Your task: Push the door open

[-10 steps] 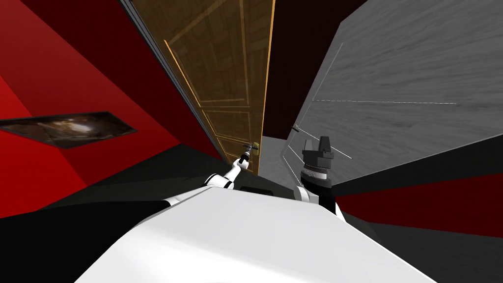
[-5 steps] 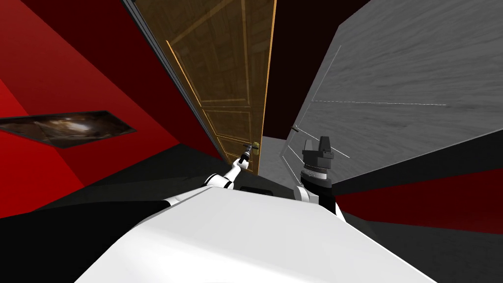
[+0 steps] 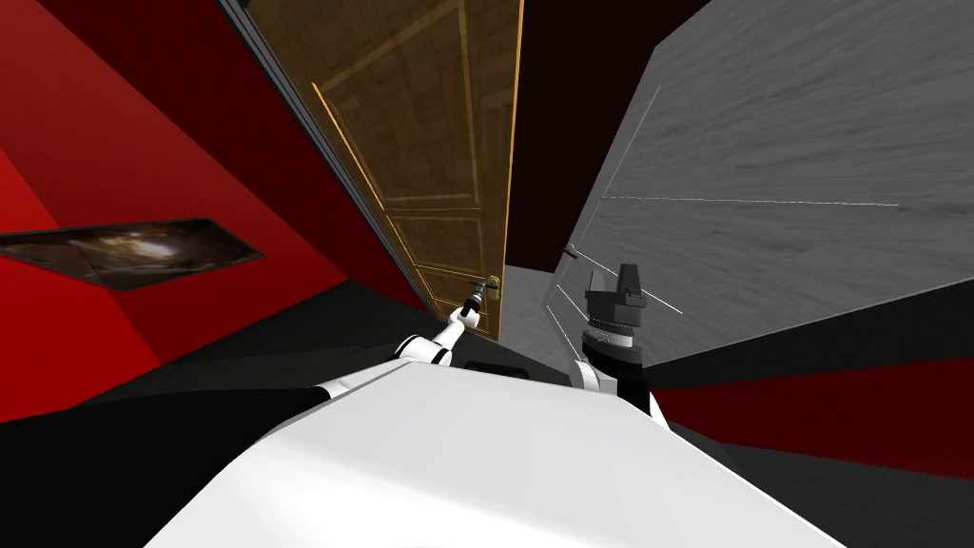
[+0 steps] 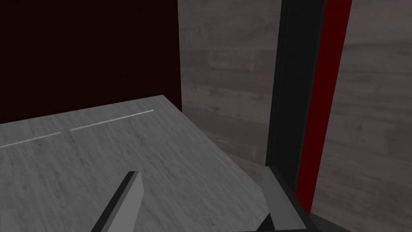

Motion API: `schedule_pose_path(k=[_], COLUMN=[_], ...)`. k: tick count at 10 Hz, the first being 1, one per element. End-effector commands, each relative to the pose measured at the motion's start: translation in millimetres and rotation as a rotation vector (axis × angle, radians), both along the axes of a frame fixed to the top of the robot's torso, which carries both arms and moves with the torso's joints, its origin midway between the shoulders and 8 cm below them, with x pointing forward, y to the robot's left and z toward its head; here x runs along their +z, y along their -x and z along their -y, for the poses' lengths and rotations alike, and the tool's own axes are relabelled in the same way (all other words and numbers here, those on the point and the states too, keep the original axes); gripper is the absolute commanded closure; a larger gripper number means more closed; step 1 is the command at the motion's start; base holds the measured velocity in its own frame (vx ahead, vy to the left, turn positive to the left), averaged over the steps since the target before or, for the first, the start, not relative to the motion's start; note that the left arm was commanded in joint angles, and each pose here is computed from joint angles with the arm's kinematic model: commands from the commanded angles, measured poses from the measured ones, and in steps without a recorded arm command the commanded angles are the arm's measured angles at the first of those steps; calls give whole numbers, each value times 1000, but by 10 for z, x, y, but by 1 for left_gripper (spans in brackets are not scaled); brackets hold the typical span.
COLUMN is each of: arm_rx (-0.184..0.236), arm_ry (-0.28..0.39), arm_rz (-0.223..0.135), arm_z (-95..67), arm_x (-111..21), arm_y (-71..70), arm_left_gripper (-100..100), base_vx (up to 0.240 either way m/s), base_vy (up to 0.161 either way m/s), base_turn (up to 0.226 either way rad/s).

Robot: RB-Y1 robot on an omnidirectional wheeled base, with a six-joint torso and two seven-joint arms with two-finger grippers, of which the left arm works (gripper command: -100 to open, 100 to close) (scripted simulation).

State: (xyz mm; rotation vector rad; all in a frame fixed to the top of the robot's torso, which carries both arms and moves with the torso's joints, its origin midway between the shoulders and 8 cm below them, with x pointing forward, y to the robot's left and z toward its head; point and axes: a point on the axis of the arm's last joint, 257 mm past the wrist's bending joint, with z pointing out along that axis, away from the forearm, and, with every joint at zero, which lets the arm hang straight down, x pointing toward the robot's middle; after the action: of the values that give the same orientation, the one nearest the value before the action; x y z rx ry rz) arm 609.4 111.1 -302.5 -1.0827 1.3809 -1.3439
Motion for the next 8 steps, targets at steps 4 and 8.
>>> schedule_pose_path(k=[4,8], arm_rx=[52,85], arm_ry=[-13,-17], arm_rz=[13,14], arm_z=[-349,-554], arm_x=[76,83], arm_y=[-71,-99], arm_left_gripper=[100,100], base_vx=[122,129], base_vy=[-91,-95], base_turn=[39,41])
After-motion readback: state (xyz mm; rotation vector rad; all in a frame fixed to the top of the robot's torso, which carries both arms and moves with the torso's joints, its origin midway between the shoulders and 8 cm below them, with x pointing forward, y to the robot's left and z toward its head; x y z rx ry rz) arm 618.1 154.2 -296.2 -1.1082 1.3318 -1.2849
